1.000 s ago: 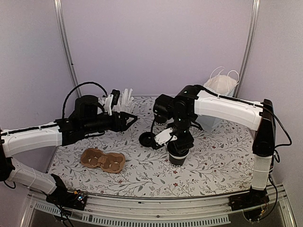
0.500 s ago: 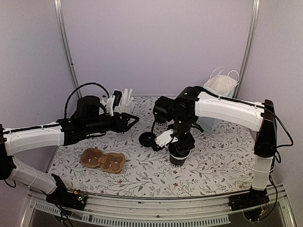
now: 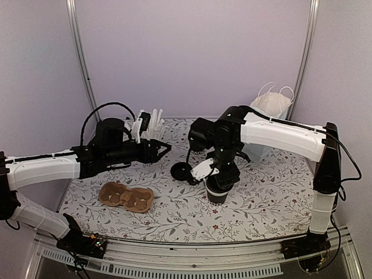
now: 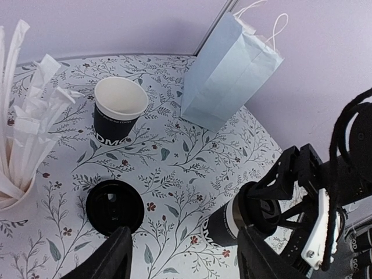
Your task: Pack the takeout coffee
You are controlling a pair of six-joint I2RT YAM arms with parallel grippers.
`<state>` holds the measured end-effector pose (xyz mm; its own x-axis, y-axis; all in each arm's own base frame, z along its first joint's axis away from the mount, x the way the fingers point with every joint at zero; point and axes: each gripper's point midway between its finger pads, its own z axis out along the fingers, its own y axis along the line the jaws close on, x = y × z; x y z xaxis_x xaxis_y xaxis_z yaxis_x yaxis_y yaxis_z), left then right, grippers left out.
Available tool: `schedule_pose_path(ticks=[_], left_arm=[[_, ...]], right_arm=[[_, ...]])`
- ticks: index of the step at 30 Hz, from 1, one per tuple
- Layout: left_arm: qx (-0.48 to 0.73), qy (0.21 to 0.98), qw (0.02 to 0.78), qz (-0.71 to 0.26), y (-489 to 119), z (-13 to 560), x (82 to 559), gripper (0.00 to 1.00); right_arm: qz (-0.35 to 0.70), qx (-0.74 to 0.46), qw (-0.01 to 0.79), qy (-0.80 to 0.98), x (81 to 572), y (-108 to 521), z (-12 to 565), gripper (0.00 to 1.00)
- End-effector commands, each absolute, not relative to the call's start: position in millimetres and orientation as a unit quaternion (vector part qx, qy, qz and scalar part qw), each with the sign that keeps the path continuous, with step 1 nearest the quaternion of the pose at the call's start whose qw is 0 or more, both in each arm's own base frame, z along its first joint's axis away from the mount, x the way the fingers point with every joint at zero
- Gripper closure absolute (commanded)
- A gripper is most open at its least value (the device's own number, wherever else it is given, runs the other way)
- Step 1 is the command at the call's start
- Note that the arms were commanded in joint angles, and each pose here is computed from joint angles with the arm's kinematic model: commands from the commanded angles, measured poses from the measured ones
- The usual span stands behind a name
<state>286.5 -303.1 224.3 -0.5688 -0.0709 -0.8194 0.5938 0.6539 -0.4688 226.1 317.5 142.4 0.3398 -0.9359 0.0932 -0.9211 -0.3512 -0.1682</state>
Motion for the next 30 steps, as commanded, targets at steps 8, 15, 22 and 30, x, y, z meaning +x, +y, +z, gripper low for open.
schedule_pose_path(ticks=[8, 15, 22, 30], left_arm=[[0.168, 0.793, 0.436, -0.392, -310, 225, 287, 0.36], [0.167, 0.793, 0.434, -0.393, -310, 224, 287, 0.37], [0.166, 0.795, 0.433, -0.391, -306, 222, 284, 0.36], [0.165, 0.796, 0.434, -0.389, -304, 220, 283, 0.36]], right_arm=[[-0.086, -0.817, 0.065, 0.567, 217, 315, 162, 0.38], [-0.080, -0.817, 0.052, 0.569, 214, 316, 152, 0.35], [-0.079, -0.817, 0.043, 0.570, 215, 319, 144, 0.35], [-0.083, -0.820, 0.041, 0.565, 219, 323, 141, 0.35]])
